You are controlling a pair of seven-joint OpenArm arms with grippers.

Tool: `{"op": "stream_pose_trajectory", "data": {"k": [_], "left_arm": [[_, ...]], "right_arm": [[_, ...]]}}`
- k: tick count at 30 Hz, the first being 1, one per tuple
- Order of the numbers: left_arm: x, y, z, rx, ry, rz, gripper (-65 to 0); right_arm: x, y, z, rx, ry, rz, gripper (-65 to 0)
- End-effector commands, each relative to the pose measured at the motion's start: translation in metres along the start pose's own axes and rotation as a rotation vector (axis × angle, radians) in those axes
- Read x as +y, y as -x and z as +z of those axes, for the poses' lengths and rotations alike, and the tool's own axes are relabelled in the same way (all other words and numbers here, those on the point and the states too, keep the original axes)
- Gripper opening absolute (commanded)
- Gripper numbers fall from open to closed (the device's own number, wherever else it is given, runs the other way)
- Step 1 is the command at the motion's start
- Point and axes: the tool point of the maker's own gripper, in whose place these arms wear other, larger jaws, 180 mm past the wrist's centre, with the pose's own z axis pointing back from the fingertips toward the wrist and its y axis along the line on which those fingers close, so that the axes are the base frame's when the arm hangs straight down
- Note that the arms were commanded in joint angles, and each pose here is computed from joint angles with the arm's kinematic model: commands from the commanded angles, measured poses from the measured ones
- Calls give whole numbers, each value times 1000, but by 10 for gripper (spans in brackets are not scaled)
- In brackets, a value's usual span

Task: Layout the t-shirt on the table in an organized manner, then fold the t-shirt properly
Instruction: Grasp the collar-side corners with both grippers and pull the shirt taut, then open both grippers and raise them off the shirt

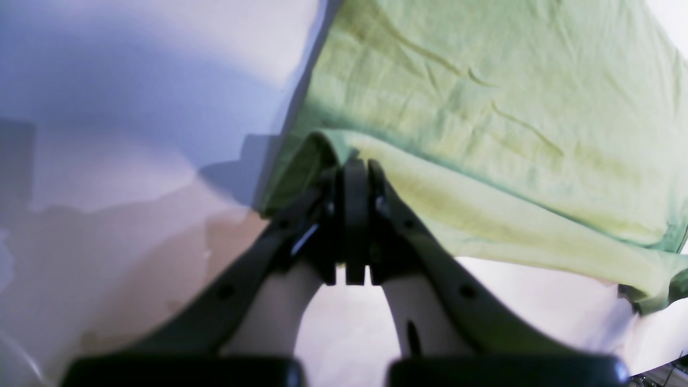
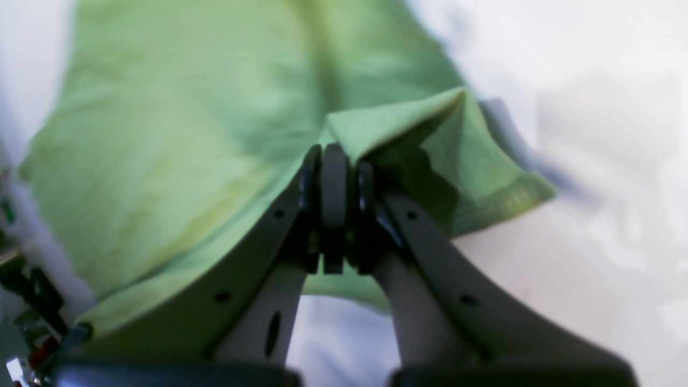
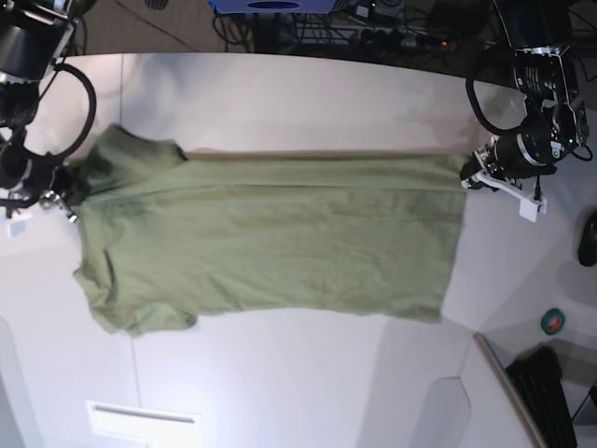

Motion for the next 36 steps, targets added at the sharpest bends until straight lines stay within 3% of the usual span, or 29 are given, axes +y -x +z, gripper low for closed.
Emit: {"op": "stream_pose_trajectory", "data": {"k": [1,6,20,23,25,28,31,33,36], "left_arm": [[3,-15,6,-38,-15,-28,-650],[11,-25,5,-97,-69,-76,-650],[6,-27,3,-107,-57,-67,-650],[2,-35,3,-123,-47,-63,-650],[-1,-38,3,-129,-41,-62,-530],[-3,-40,4,-137,-37,-65,-304],[-12,-47,2,-154,-17,-61,-135],[-15,-51,1,-162,-10,-60,-82],[-13,-63,11,-211,-12,-46,-79]], "right_arm": [[8,-20,6,-53,-23,10,-650],[8,-21,7,-58,-21,8,-650],[9,-19,6,-49,-22,4,-650],[9,-19,7,-53,-26,2,-467],[9,-18,7,-52,-26,1,-377],[11,-21,8,-60,-34,9,-363],[17,-26,21,-103,-40,49,-360],[28,-32,38,-159,-52,101,-359],[41,-20,63,-196,-64,174,-359]]}}
